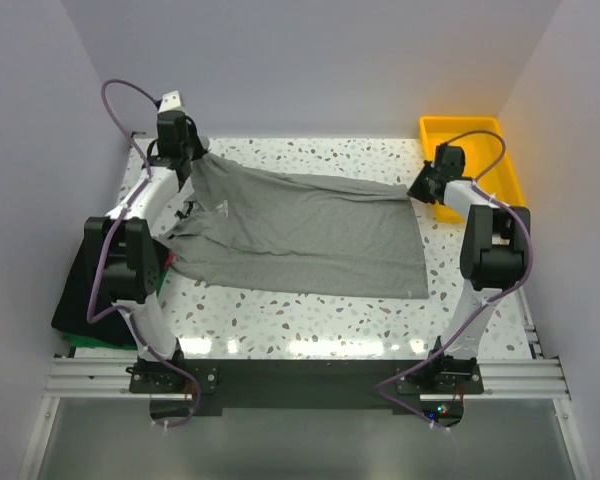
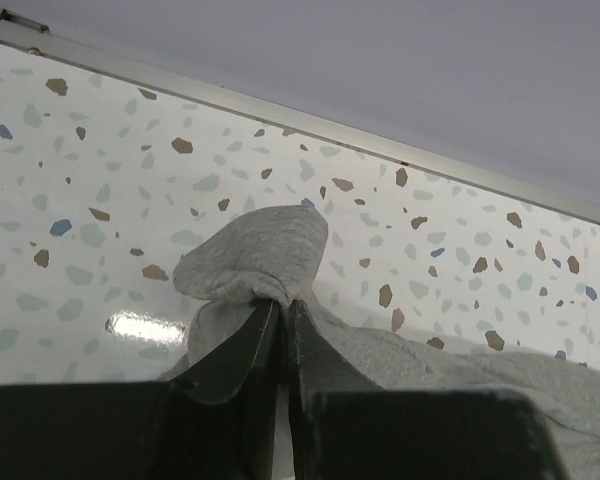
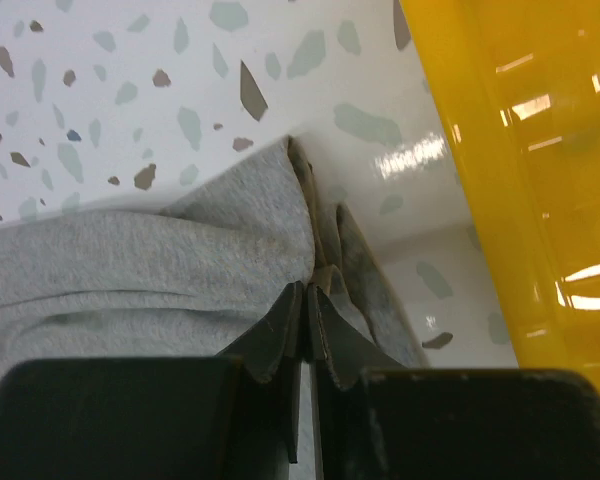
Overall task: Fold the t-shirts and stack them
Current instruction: Fold the tshirt
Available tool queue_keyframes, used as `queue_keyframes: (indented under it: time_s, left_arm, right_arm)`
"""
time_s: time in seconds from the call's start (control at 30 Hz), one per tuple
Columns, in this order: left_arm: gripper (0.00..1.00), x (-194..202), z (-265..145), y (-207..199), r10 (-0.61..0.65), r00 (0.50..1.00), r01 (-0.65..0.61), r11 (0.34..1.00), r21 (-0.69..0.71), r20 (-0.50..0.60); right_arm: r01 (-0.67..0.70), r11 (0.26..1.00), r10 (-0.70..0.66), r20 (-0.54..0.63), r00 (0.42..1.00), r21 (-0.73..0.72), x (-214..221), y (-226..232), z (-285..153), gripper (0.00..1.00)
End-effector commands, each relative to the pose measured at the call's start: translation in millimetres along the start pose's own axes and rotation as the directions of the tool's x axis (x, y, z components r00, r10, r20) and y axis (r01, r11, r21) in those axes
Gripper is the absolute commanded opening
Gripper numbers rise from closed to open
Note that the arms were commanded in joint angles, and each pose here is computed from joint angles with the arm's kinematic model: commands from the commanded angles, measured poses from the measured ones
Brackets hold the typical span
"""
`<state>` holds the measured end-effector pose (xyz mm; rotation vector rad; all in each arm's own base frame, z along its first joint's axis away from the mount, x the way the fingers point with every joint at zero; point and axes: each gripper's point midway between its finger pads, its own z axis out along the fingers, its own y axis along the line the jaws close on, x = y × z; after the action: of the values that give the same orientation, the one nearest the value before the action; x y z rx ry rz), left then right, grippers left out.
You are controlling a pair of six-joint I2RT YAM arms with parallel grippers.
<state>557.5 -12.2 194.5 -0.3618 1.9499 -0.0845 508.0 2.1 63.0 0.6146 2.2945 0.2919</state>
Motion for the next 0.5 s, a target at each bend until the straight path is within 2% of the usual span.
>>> queue_keyframes:
  time_s: [0.0, 0.2, 0.37, 0.47]
  left_arm:
    - [0.0, -16, -14, 4, -0.041, 0.997, 0.042, 0.999, -0.011, 0.062]
    - [0.0, -8, -26, 10, -0.067, 0.996, 0.069, 0.997, -0.028, 0.052]
    - [0.0, 4, -28, 15, -0.068, 0.997, 0.069, 0.997, -0.04, 0.029]
    - [0.0, 5, -27, 15, -0.067, 0.997, 0.068, 0.997, -0.04, 0.026]
  right_arm:
    - [-0.023, 0.999, 0.025, 0.084, 0.996, -0.03, -16, 7, -23, 0.07]
    - [-0.042, 0.999, 0.043, 0.063, 0.997, -0.018, 2, -2, -28, 0.12]
    - [-0.049, 0.999, 0.05, 0.052, 0.997, -0.025, 6, -1, -32, 0.34]
    - [-0.041, 0.999, 0.043, 0.067, 0.997, -0.027, -3, 3, -37, 0.36]
